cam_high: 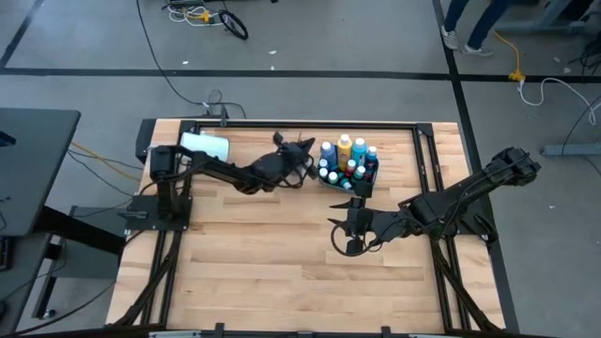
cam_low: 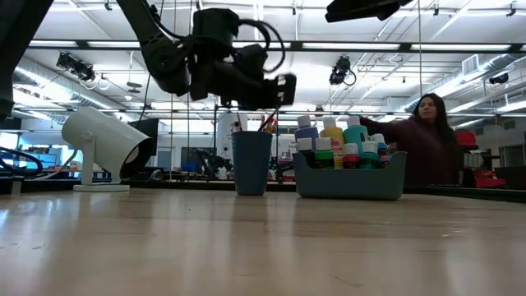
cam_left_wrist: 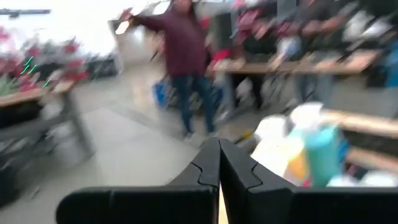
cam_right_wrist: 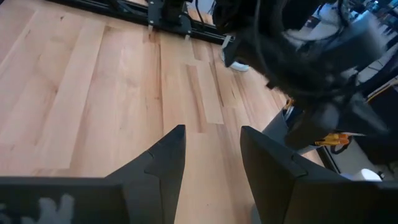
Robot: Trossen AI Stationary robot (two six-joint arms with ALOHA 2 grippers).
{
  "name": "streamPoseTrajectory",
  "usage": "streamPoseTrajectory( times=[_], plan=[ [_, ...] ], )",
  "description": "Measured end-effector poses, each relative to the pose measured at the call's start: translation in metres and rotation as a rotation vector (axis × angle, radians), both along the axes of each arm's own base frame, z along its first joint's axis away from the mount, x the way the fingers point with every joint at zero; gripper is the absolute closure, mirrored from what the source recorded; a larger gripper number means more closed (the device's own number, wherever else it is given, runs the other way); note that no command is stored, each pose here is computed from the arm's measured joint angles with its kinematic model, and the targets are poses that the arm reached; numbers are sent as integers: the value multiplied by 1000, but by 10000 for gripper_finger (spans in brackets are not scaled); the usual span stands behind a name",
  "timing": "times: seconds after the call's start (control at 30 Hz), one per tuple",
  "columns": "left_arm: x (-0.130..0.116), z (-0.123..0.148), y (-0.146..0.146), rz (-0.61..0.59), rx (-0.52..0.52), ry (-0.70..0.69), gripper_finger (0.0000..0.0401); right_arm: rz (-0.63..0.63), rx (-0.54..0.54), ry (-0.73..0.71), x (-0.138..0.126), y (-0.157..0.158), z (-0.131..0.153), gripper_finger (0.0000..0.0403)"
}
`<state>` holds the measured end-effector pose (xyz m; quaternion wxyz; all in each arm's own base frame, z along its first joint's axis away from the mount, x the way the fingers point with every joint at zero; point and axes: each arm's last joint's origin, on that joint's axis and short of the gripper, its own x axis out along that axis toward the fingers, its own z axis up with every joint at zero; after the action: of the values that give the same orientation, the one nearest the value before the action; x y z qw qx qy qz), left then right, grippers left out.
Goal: Pick & Place Paint Supplies
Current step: Put the silver paint brush into the blue cup, then return to Home Position
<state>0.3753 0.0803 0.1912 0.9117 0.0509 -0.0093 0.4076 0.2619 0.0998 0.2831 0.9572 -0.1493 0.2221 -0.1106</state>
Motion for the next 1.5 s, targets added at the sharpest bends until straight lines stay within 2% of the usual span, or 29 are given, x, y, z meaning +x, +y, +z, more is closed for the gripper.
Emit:
streamPoseTrajectory(
  times=[0.13, 0.3, 0.47, 0.57, 0.63, 0.73, 0.87, 1.07, 1.23, 1.37, 1.43, 1.5],
  plan=[
    [-2, -10, -3, 101, -49, 57, 394, -11, 21, -3, 0, 0, 0, 244],
    [-2, -13, -3, 107, -75, 72, 371, -11, 21, -4, 0, 0, 0, 244],
    [-2, -12, -4, 104, -37, 115, 345, -11, 20, -4, 0, 0, 0, 244],
    [-2, -8, -8, 93, -30, 78, 331, -11, 21, -4, 0, 0, 0, 244],
    [-2, -1, -14, 69, -30, 54, 324, -13, 25, -5, 0, 0, 0, 244],
    [-5, 20, -29, -28, -17, 26, 322, -14, 27, -6, 0, 0, 0, 244],
    [-16, 52, -49, -142, 39, 73, 328, -12, 20, -4, 0, 0, 0, 244],
    [-56, 97, -67, -324, 39, 221, 347, 39, 30, -8, -2, -3, 5, 244],
    [-104, 134, -73, -541, 4, 257, 388, 136, 75, -73, -19, -18, 31, 244],
    [-147, 157, -74, -568, 14, 214, 391, 182, 117, -93, -42, -35, 49, 247],
    [-168, 158, -74, -568, 43, 188, 388, 200, 136, -92, -52, -42, 52, 255],
    [-188, 149, -74, -576, 91, 206, 388, 232, 156, -92, -61, -47, 46, 267]
  ],
)
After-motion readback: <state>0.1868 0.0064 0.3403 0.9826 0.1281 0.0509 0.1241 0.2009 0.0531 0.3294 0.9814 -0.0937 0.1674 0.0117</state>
